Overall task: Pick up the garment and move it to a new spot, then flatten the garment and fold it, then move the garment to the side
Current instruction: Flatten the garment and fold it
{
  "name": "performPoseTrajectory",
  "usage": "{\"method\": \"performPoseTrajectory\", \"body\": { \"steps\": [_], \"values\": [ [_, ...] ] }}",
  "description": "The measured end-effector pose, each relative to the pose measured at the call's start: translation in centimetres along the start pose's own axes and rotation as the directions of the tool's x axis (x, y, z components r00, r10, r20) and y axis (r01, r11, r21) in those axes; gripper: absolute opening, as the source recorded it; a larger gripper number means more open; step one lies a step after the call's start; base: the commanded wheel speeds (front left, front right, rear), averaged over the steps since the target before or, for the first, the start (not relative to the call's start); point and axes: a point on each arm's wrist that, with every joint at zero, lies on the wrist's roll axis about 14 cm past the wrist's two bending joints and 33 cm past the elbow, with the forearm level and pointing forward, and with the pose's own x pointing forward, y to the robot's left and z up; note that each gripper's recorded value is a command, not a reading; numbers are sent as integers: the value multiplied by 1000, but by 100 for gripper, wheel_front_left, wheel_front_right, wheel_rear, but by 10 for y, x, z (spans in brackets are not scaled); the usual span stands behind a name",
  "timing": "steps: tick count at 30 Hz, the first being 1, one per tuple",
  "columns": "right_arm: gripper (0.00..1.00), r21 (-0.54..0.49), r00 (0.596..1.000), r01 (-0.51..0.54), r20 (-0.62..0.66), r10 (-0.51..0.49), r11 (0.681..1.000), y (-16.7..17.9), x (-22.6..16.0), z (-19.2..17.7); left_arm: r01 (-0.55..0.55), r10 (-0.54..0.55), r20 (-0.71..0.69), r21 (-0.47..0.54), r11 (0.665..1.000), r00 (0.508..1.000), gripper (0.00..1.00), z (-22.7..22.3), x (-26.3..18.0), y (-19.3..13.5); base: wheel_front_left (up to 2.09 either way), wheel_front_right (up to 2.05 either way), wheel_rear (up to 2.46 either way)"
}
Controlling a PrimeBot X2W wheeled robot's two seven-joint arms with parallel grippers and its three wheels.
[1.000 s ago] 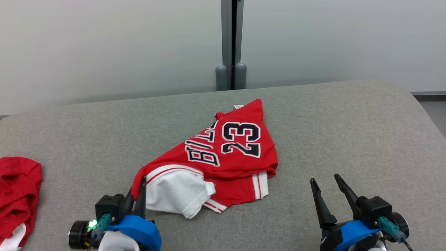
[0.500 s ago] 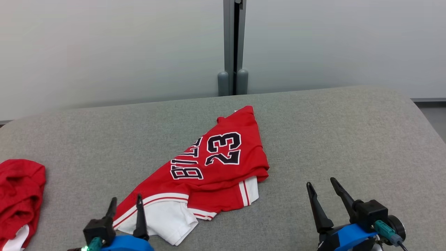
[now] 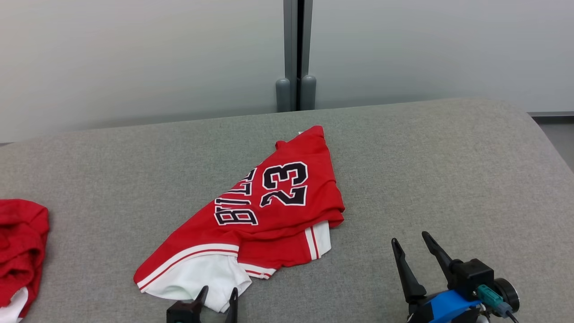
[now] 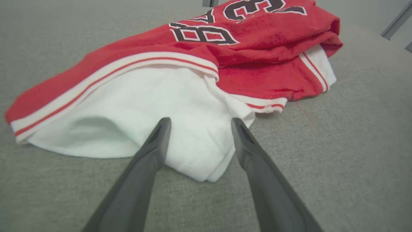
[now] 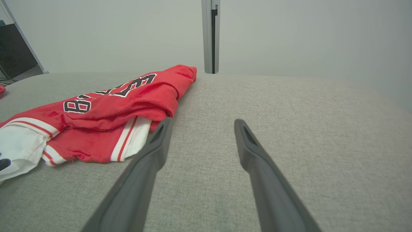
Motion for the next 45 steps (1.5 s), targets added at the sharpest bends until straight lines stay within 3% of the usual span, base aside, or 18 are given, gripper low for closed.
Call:
{"method": "performPoseTrajectory", "body": {
  "steps": [8,9,10,11,19,24,25,26,32,45],
  "values": [
    [100,-1,1000,8,-29,-8,1000,-4,4,-9,11,-11,-96,-3,1000,995,100,-22,11,-6,0,0,0],
    [100,-1,1000,9,-29,-9,1000,-4,5,-9,10,-10,-98,-3,1000,995,69,-21,13,-6,0,0,0],
    [100,-1,999,9,-31,-9,1000,-4,5,-10,-2,2,-92,-4,1000,996,13,-19,15,-4,0,0,0],
    [100,0,999,10,-33,-10,1000,-5,6,-10,-11,10,-84,-4,1000,996,0,-15,17,-2,0,0,0],
    [100,3,1000,-19,-13,19,1000,5,12,-4,-31,20,178,58,998,984,0,66,18,-1,0,0,0],
    [100,17,998,-56,-8,56,998,18,14,-2,-6,-19,242,104,995,970,0,84,11,-8,0,0,0],
    [100,18,998,-62,-10,62,998,20,15,-3,15,-42,242,111,994,969,37,84,11,-13,0,0,0],
    [100,19,998,-66,-12,66,998,21,15,-4,48,-72,231,110,993,970,100,81,11,-19,0,0,0],
    [100,20,996,-86,-31,86,996,27,25,-10,117,-134,208,92,989,969,100,74,11,-35,0,0,0],
    [100,-51,976,-154,-163,144,987,35,81,-49,-41,42,164,-6,999,986,100,53,3,9,0,0,0]
  ]
}}
